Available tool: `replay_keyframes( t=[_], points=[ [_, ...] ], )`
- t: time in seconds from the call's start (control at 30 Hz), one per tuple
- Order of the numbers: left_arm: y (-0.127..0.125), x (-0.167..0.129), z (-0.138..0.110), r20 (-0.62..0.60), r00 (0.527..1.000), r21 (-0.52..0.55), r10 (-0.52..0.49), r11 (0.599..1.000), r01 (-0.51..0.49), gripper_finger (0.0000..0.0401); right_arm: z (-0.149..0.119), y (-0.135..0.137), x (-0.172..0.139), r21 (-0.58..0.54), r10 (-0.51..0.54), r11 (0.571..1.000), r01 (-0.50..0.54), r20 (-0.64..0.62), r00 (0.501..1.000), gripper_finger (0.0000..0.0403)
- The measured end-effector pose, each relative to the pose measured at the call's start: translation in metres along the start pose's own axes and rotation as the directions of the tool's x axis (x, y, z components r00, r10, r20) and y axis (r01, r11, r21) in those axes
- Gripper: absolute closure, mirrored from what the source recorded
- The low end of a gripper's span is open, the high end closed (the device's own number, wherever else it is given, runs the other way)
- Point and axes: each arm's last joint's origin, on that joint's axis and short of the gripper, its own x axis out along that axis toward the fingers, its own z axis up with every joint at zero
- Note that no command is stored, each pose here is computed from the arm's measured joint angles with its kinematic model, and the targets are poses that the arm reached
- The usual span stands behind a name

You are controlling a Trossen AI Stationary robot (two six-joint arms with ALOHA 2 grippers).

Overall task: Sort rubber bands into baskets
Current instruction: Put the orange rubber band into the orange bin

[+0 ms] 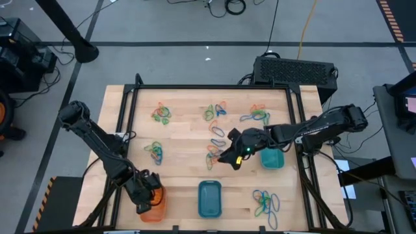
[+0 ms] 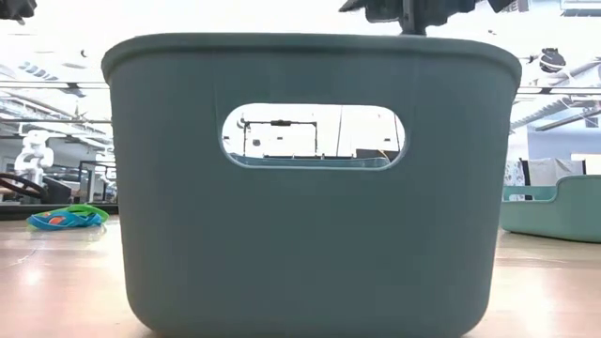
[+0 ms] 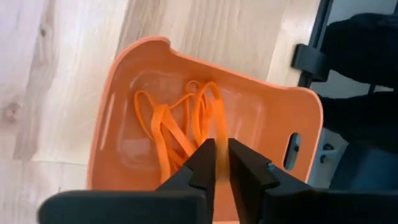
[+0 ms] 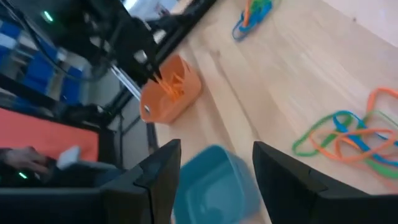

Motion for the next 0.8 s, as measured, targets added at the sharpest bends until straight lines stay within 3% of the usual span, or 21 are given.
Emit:
replay_keyframes(
  t=[0.13,0.27,0.5,0.8],
  points=[
    [0.001,0.0,0.0,-0.005,1.0,0.021,0.009,1.0,-0.009,0.0323,-0.005,-0.006,0.001,-0.125,-0.06,0.991,0.054,-0.047,0.997,0.0211],
    [0.002,0.0,0.001,-0.007,1.0,0.013,0.012,1.0,-0.012,0.0292,-0.003,-0.018,-0.001,-0.168,-0.146,0.977,0.132,-0.075,0.986,0.0211],
    [0.001,-0.005,0.015,-0.06,0.997,-0.042,-0.051,0.998,0.048,0.0272,0.022,-0.048,-0.005,-0.083,-0.273,0.959,0.27,-0.022,0.962,0.0211],
    [0.001,-0.022,0.049,-0.056,0.989,-0.169,-0.139,0.977,0.127,0.0272,0.066,-0.128,0.003,0.118,-0.453,0.885,0.451,-0.006,0.891,0.0211]
  ],
)
